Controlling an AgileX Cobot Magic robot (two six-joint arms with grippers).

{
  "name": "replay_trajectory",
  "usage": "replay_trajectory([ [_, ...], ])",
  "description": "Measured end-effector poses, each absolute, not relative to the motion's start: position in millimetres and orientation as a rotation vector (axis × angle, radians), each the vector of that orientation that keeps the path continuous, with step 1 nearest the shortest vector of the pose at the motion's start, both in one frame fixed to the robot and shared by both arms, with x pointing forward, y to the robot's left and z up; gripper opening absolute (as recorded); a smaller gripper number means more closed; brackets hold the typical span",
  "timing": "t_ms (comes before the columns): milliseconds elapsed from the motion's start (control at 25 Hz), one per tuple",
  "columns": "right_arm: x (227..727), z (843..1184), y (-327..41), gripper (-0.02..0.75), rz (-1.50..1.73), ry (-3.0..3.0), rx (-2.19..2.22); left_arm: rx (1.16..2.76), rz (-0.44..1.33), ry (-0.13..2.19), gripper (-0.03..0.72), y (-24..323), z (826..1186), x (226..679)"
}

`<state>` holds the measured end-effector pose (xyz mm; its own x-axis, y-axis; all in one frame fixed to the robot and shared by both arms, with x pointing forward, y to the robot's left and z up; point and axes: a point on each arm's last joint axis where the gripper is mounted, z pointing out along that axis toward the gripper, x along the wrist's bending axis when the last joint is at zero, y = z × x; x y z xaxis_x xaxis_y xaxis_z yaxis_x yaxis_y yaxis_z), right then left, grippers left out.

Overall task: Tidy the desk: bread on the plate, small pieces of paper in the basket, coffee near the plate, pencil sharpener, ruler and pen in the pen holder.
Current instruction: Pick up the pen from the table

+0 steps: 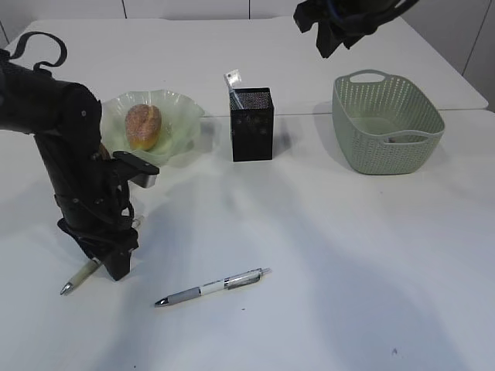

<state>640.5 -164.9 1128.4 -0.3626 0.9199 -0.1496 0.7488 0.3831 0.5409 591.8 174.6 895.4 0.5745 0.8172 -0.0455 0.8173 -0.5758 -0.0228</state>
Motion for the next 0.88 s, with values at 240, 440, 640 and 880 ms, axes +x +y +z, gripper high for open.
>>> replay_trajectory([
  [240,641.2,1128.7,-166.3,0.3,0.523,2.21,1.427,2.784,-0.081,1.45,0.466,174.3,895.1,592.2],
  [440,641.3,1128.7,-166.6,0.299,0.52,2.209,1.425,2.787,-0.082,1.45,0.412,174.3,893.9,592.8],
  [640,641.3,1128.8,-166.8,0.3,0.518,2.208,1.424,2.784,-0.066,1.444,0.251,174.2,893.9,594.0],
  [880,640.7,1128.3,-167.0,0.3,0.509,2.213,1.428,2.778,-0.049,1.44,0.087,174.7,893.2,595.5],
])
